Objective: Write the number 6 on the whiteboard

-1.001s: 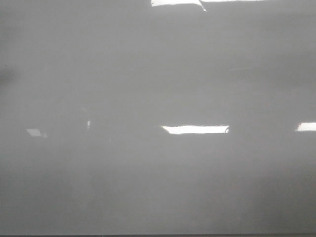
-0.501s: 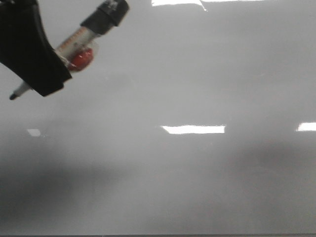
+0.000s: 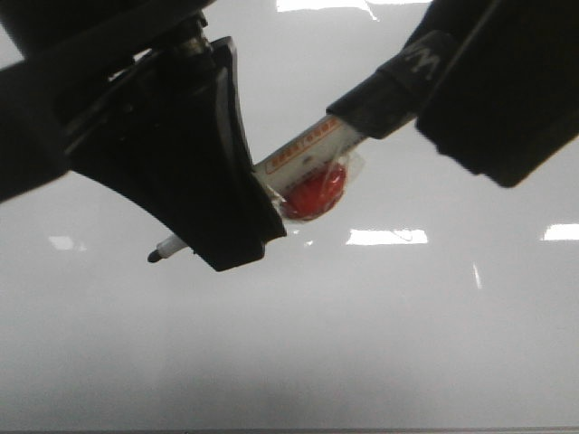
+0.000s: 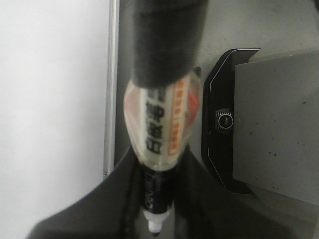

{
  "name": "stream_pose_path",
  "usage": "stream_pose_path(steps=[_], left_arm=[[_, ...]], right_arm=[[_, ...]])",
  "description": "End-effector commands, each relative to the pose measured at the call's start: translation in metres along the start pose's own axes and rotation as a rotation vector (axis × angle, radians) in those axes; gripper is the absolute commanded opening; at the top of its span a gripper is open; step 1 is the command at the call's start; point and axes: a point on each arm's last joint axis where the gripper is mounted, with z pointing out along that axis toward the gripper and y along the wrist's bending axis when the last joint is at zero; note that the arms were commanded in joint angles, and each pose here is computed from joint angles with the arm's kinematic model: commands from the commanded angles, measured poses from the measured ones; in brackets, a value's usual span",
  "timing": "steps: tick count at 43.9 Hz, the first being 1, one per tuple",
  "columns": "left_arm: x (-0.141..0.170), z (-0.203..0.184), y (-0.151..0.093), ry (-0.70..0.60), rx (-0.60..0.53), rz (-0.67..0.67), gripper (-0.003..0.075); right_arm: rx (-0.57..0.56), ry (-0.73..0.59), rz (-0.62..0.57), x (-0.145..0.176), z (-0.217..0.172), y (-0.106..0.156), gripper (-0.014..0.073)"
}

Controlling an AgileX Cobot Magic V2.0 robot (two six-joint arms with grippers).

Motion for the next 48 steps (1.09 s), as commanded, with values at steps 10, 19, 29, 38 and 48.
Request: stream_pose_path(steps=[10, 19, 29, 38, 48], left_arm=[[-0.01, -0.016, 0.0, -0.086, -0.047, 0.011, -0.002], [-0.01, -0.016, 0.0, -0.086, -0.046, 0.01, -0.002], [-0.01, -0.016, 0.0, -0.086, -0.046, 0.01, 0.0033], [-0.007, -0.022, 0.003, -0.081, -0.079, -0.021, 0.043], [0.022, -0.068, 0.015, -0.119, -0.181, -0.212, 0.0472]], right_arm=[[0.015, -0.094, -0.042, -0.019, 0.0, 0.002, 0.0468], [0.02, -0.093, -0.045, -0.019, 0.0, 0.002, 0.0263], [0.02, -0.093, -0.045, -0.019, 0.0, 0.002, 0.0039], [0.021, -0.092, -0.043, -0.019, -0.001, 0.002, -0.0036], [0.162, -0.036, 0.083, -0.003, -0.024, -0.012, -0.0036]])
